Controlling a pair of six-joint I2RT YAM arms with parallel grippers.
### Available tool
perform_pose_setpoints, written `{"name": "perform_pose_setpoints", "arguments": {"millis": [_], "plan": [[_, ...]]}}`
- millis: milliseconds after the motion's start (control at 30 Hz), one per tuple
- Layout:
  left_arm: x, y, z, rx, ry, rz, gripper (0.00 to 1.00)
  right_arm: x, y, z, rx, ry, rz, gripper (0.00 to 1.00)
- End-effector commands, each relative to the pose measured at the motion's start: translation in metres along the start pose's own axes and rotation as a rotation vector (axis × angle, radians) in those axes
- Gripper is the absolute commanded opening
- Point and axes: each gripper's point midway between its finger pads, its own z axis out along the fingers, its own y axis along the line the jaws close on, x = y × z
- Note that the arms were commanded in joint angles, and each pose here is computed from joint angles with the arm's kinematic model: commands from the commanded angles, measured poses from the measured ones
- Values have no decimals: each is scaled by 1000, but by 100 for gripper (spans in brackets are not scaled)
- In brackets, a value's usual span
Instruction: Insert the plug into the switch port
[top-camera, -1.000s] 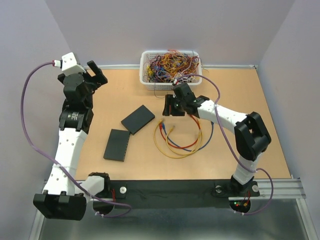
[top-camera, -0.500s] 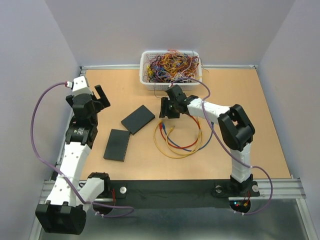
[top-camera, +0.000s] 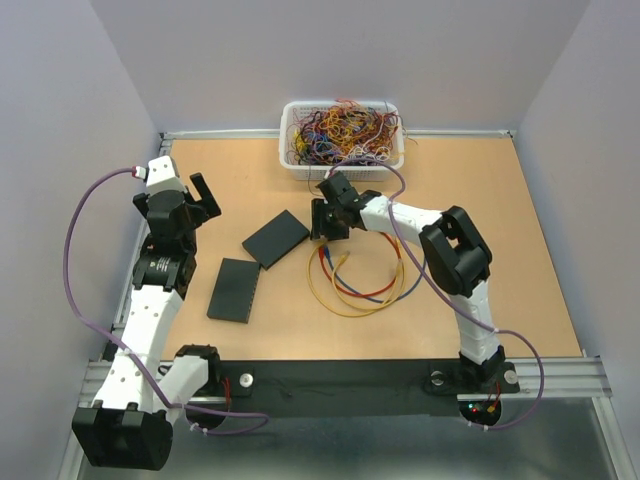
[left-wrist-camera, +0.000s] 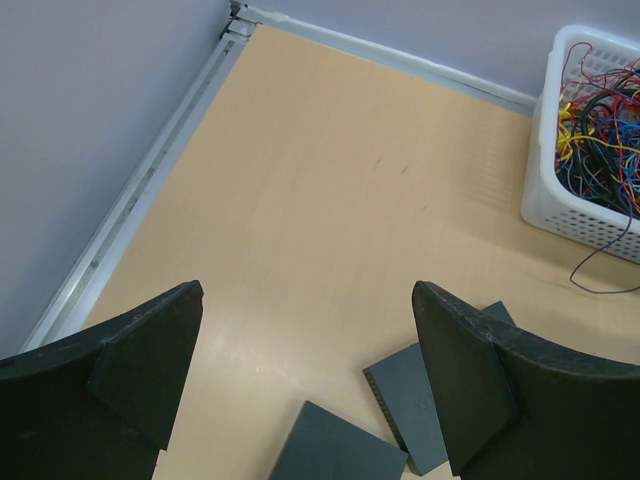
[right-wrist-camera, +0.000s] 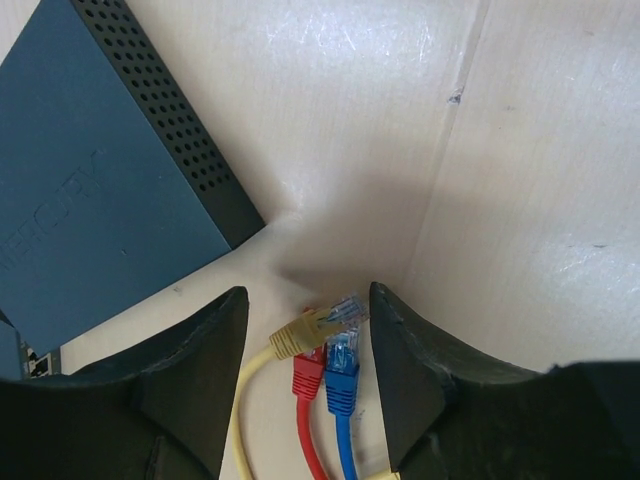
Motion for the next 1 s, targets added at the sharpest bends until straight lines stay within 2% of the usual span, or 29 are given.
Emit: {"name": "perform_pose_setpoints", "arguments": {"millis": [0, 200, 333, 433, 633, 767, 867, 933, 967], "plan": [[-16, -3, -4, 11, -64, -24, 97, -8, 2, -2, 39, -24, -8, 56], [-15, -2, -4, 10, -63, -27, 96, -1, -1, 3, 52, -9, -1, 48], [-14, -3, -3, 9, -60, -26, 96, -3, 0, 0, 51, -20, 2, 30], [-13, -2, -2, 7, -58, -26, 96, -13, 2, -8, 58, -55, -5, 23], [-15, -4, -4, 14, -63, -32, 95, -35, 14, -37, 30, -129, -36, 20], [-19, -11, -8, 65, -84, -36, 95, -46, 36, -67, -72, -156, -82, 20], [-21, -23, -12, 139, -94, -31, 95, -45, 49, -83, -140, -151, -104, 19], [-21, -39, -14, 229, -96, -23, 95, -46, 55, -98, -178, -164, -116, 19], [-22, -55, -20, 323, -85, -15, 95, -42, 59, -102, -207, -153, -124, 19]]}}
